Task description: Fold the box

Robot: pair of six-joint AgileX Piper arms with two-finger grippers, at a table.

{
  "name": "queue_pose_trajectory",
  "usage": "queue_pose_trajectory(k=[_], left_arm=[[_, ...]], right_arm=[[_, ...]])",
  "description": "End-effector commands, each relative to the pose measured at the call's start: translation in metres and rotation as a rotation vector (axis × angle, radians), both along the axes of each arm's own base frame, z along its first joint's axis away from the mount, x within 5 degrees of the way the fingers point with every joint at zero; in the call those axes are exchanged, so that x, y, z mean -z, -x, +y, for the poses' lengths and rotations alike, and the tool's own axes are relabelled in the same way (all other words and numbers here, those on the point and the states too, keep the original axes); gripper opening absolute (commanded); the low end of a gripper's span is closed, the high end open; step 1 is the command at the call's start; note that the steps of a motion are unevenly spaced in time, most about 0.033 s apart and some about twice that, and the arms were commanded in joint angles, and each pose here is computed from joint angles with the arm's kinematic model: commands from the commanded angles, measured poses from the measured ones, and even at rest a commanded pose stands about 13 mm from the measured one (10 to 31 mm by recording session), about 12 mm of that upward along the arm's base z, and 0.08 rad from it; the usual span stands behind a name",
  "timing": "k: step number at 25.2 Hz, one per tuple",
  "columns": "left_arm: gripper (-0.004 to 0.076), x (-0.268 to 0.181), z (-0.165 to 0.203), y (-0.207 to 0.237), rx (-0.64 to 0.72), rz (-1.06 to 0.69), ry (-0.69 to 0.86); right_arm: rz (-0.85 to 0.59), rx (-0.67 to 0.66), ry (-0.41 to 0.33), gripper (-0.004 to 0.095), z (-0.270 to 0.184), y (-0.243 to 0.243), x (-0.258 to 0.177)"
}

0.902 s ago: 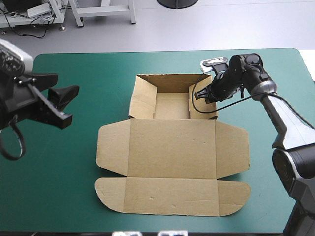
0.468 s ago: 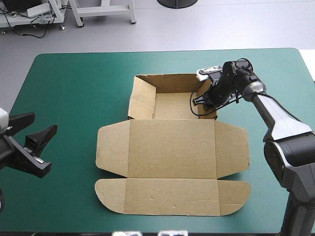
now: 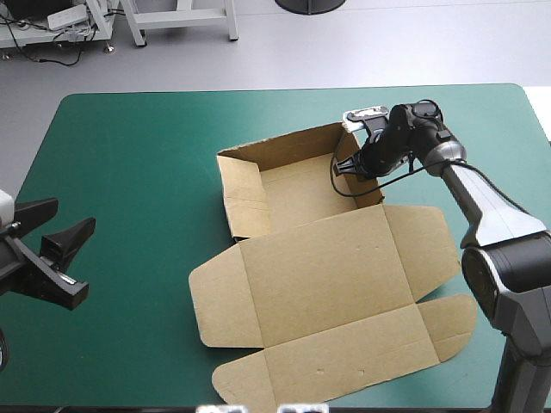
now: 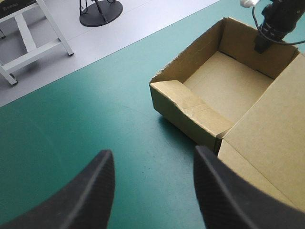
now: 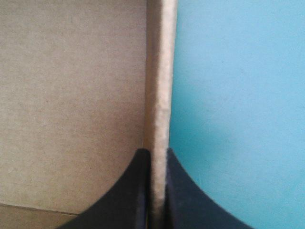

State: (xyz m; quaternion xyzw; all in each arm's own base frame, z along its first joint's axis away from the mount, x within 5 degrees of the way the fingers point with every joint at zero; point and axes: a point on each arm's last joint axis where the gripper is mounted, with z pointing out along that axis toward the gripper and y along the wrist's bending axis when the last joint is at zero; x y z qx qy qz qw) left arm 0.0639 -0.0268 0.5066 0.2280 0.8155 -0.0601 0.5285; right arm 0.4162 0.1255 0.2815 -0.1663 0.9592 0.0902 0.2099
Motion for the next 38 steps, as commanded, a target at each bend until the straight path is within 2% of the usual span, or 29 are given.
queue_pose_trajectory(k=[1,3,7,8,10,13,17,19,22,23,25,26,28,29,33,38], left_arm=[[0.0346,-0.004,-0.001,0.001,0.008,-0.003,0.02],[0.0334,-0.004,-0.001,0.001,0.008,-0.003,0.02],[0.0318,-0.004,-0.001,0.001,0.013,-0.002,0.022],[0.0318,-0.004,-0.002,0.002,0.015,-0.001,0.024],[0.0318,-0.004,-0.002,0.003,0.024,0.0,0.033],[0.0318,-0.004,-0.003,0.004,0.029,-0.005,0.038],[0.0318,-0.005,-0.002,0.006,0.028,-0.011,0.039],[0.0318,-0.005,-0.002,0.006,0.029,-0.014,0.039],[0.0318,-0.006,-0.002,0.005,0.031,-0.028,0.038],[0.0318,-0.006,-0.001,0.005,0.028,-0.029,0.035],[0.0318,-0.005,0.003,0.003,-0.011,-0.038,0.004],[0.0318,-0.001,0.006,-0.001,-0.065,-0.024,-0.008],[0.0318,0.012,0.009,-0.013,-0.128,0.001,-0.05],[0.0318,0.016,0.009,-0.016,-0.143,0.007,-0.058],[0.0318,0.055,0.008,-0.032,-0.199,0.028,-0.054],[0.0318,0.091,0.008,-0.031,-0.222,0.06,-0.02]], right_arm=[[-0.189,0.006,0.043,-0.0016,-0.011,0.008,-0.067],[-0.245,0.038,0.124,-0.0016,-0.022,0.01,-0.09],[-0.335,0.151,0.341,-0.0024,-0.062,0.02,-0.143],[-0.365,0.205,0.352,-0.0024,-0.073,0.023,-0.154],[-0.396,0.288,0.302,-0.0024,-0.1,0.031,-0.17],[-0.4,0.379,0.285,-0.0023,-0.143,0.043,-0.182],[-0.377,0.511,0.171,-0.0023,-0.203,0.06,-0.185],[-0.318,0.58,0.119,-0.0023,-0.243,0.068,-0.166],[-0.218,0.637,0.114,-0.0023,-0.269,0.072,-0.134],[-0.157,0.634,0.117,-0.0023,-0.278,0.073,-0.108],[-0.085,0.619,0.086,-0.0023,-0.278,0.07,-0.066],[-0.066,0.61,0.03,-0.0023,-0.273,0.068,-0.044],[-0.072,0.608,-0.045,-0.0023,-0.267,0.067,-0.022],[-0.065,0.601,-0.056,-0.0023,-0.266,0.067,-0.015],[-0.026,0.58,-0.041,-0.0023,-0.264,0.07,0.011],[-0.066,0.56,-0.01,-0.0023,-0.266,0.068,0.013]])
